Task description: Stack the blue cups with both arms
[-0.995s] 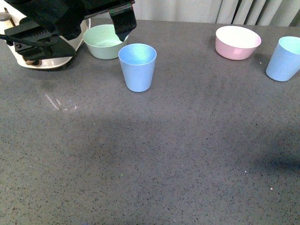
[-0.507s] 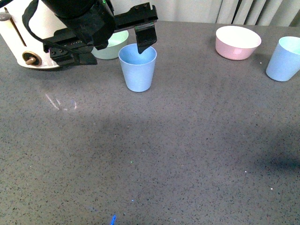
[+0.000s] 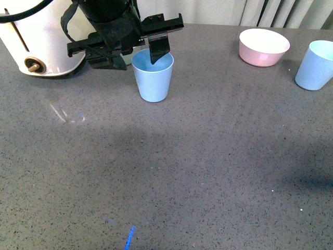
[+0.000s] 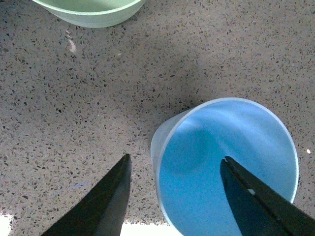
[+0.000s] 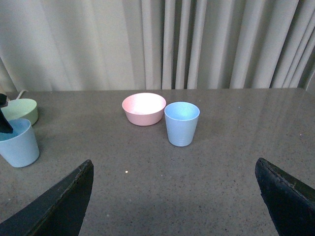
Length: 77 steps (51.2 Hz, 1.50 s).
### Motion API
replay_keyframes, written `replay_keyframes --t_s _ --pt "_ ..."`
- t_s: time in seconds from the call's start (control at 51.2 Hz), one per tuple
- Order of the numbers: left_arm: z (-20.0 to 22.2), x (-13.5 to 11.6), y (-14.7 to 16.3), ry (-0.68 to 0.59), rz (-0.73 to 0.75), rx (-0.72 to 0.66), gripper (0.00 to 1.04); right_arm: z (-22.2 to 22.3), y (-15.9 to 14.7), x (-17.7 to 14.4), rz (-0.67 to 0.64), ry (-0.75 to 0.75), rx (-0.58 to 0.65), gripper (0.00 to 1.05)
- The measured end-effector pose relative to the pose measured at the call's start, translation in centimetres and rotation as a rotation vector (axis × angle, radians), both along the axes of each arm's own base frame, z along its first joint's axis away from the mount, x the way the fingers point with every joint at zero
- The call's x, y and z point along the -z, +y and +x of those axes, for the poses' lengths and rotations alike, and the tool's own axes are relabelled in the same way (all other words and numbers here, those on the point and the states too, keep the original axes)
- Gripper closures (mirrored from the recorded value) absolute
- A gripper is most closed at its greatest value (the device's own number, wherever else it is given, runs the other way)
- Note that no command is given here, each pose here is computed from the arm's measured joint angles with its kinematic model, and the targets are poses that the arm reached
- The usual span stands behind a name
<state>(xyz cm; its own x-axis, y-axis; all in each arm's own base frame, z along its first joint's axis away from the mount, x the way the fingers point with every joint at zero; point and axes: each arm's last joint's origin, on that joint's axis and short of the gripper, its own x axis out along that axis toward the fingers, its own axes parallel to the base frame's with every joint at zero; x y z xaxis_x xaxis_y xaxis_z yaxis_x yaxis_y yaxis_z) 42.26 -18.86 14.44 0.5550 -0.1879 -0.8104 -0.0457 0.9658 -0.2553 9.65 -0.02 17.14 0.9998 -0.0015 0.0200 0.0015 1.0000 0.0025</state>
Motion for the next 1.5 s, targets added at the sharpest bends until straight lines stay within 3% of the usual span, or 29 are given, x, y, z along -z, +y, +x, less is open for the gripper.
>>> replay_keyframes --t_s 0.293,0.507,0.917,1.171,1.346,1.502 --pt "-0.2 0.0 -0.9 0.026 -0.008 0.019 1.03 0.0 0.0 0.0 0.0 0.0 0.0 0.09" --pt "-0.9 -0.2 -2.3 0.044 -0.024 0.046 1.03 0.0 0.0 0.0 0.0 0.0 0.0 0.09" --pt "-3.2 -1.5 -8.1 0.039 -0.075 0.163 1.03 0.0 0.0 0.0 0.0 0.0 0.0 0.09" --pt "-4.5 0.6 -10.8 0.082 -0.033 0.22 1.03 0.0 0.0 0.0 0.0 0.0 0.0 0.09" --pt "-4.9 0.6 -11.5 0.075 -0.013 0.236 1.03 0.0 0.0 0.0 0.0 0.0 0.0 0.09" --pt "-5.1 0.6 -11.7 0.074 -0.012 0.246 0.81 0.0 0.0 0.0 0.0 0.0 0.0 0.09"
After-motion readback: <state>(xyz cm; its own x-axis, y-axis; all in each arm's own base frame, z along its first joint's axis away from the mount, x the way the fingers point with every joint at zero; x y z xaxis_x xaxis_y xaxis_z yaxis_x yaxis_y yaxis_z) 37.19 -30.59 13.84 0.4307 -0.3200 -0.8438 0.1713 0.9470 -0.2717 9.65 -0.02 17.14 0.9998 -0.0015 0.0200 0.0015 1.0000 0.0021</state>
